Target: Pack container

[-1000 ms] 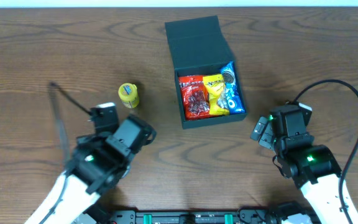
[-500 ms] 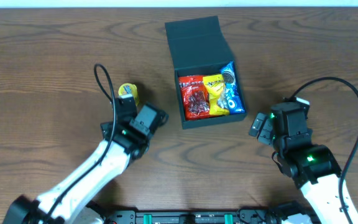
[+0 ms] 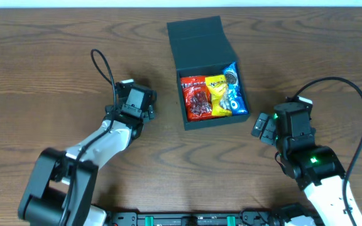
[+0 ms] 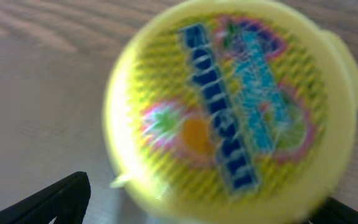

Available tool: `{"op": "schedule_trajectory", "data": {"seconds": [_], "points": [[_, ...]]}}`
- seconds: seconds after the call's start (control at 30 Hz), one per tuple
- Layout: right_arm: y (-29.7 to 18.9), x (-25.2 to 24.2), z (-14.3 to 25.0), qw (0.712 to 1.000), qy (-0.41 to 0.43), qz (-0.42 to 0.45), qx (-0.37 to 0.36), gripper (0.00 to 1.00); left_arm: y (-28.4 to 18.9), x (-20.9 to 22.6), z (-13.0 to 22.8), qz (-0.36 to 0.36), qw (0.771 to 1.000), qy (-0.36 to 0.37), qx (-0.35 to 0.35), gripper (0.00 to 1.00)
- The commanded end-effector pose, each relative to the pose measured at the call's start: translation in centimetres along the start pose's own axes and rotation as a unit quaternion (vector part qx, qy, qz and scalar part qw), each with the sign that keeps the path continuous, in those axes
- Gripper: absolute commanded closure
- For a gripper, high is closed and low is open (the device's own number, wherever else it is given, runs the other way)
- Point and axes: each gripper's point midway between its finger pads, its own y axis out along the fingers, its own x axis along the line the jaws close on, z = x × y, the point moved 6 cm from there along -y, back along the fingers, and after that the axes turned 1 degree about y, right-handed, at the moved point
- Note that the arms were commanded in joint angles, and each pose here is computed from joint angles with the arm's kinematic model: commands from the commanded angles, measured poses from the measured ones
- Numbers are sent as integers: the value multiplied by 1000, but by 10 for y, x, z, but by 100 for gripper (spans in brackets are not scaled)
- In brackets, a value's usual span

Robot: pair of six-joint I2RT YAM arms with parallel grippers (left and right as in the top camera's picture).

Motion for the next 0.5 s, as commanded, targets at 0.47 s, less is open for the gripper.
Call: {"op": "schedule_trajectory", "data": {"seconds": [0.47], "points": [[-1, -1, -3, 1000, -23, 0, -8, 1, 31, -5, -12, 14, 999, 6, -41, 4]]}}
